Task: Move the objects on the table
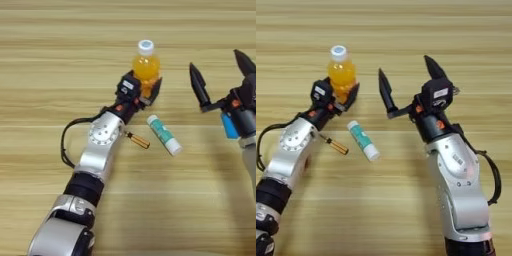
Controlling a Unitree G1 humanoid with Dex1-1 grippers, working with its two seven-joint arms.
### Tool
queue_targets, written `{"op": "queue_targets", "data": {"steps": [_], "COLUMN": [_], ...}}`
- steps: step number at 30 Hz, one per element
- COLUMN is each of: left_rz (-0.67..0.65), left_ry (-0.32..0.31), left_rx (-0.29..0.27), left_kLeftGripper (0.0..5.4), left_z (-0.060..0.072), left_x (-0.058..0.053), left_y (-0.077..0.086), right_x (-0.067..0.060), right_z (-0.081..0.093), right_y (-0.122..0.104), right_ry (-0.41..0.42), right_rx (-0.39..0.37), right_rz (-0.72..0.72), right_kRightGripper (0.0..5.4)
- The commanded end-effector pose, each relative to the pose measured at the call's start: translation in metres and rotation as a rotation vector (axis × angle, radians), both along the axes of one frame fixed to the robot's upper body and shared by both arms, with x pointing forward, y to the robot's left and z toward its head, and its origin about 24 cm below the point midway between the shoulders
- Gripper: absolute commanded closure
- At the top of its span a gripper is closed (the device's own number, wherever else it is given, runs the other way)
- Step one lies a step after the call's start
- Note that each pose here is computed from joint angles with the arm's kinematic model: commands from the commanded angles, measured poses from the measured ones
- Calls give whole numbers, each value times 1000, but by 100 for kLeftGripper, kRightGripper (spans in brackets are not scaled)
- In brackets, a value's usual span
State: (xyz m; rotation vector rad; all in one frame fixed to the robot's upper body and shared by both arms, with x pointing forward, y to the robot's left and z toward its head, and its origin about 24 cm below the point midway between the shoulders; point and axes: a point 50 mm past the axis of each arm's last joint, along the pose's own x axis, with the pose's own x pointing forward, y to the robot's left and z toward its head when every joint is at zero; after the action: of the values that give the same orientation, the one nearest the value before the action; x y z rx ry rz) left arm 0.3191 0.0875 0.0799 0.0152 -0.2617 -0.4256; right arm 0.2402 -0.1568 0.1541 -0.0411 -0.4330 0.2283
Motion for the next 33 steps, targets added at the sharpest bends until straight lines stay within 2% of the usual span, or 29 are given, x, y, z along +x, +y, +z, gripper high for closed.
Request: {"op": "queue_targets", "data": {"steps": [1, 3, 6, 15, 24, 33], "left_rz": [118, 165, 231, 378, 441, 477], "left_ry": [-5, 10, 38, 95, 148, 196], "left_rx": [-34, -32, -29, -22, 14, 31], "left_kLeftGripper": [199, 199, 199, 200, 200, 200], "left_z": [4, 0, -6, -18, -31, -43], "left_x": [1, 0, 0, -8, -12, -12], "left_y": [22, 31, 44, 79, 97, 102], "right_x": [16, 22, 27, 31, 33, 34], "right_z": [-14, -23, -29, -32, -34, -36], "right_y": [-25, -39, -51, -57, -57, -56], "right_ry": [70, 105, 127, 137, 144, 149], "right_rx": [-27, -42, -22, -8, -9, -11], "right_rz": [-189, -286, -346, -387, -388, -382], "right_kRightGripper": [0, 0, 0, 0, 0, 0]}}
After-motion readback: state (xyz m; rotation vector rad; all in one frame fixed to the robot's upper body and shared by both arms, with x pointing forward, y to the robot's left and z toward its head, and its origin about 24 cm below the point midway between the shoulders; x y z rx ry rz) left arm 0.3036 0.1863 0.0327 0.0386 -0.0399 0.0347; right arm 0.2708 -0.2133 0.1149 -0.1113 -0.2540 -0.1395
